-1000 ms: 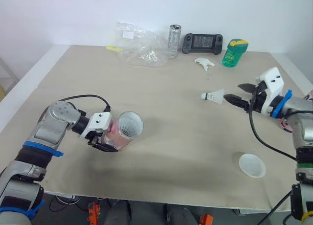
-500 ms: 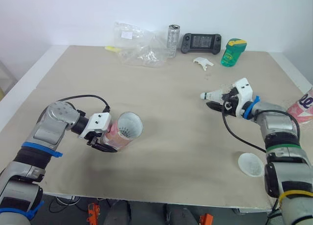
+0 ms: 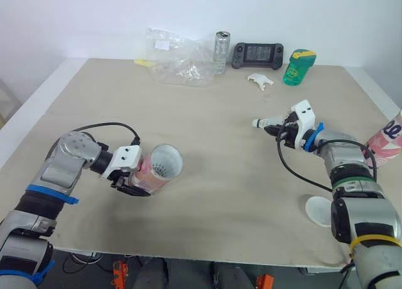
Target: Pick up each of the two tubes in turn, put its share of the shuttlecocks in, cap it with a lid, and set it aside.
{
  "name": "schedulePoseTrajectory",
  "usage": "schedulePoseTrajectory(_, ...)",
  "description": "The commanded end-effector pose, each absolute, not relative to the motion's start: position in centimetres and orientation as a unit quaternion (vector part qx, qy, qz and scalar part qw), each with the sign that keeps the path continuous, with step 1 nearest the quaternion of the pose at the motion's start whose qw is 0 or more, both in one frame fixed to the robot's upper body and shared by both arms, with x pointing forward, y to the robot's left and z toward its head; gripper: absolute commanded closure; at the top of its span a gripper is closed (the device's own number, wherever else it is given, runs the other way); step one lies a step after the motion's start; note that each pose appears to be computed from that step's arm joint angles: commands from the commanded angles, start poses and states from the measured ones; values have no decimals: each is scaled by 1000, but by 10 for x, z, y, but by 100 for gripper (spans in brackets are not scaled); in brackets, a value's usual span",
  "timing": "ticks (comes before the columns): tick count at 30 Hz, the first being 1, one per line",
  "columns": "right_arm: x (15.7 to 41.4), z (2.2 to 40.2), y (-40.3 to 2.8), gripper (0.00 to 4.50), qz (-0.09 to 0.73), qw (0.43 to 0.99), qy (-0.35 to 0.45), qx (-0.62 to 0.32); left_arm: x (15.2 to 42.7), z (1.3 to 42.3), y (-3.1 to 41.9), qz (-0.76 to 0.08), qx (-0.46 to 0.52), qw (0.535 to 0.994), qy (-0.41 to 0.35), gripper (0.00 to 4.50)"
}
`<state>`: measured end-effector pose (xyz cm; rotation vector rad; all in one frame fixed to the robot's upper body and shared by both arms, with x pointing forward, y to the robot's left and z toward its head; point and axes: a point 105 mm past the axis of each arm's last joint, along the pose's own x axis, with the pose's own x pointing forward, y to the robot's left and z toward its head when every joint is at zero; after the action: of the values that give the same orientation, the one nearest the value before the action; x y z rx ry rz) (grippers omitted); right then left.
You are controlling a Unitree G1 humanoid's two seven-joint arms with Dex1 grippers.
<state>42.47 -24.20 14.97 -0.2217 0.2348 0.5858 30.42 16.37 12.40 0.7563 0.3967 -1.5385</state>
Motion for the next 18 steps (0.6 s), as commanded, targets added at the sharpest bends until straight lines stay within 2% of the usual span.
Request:
schedulePoseTrajectory(1,420,192,-239,447,309,937,47,-156,296,107,164,-687,328,615,205,158)
schedulePoseTrajectory(5,393,226,-209,447,384,897,-6,-219,296,107,162,-689,327,613,204,158)
schedulePoseTrajectory(8,349,255,-158,447,492,824,-57,-274,297,106,161,-691,327,611,204,158)
schedulePoseTrajectory(12,294,261,-100,447,608,717,-76,-332,298,106,160,-692,327,610,203,158)
schedulePoseTrajectory(18,266,262,-62,447,670,634,-99,-373,300,107,156,-694,328,609,199,158)
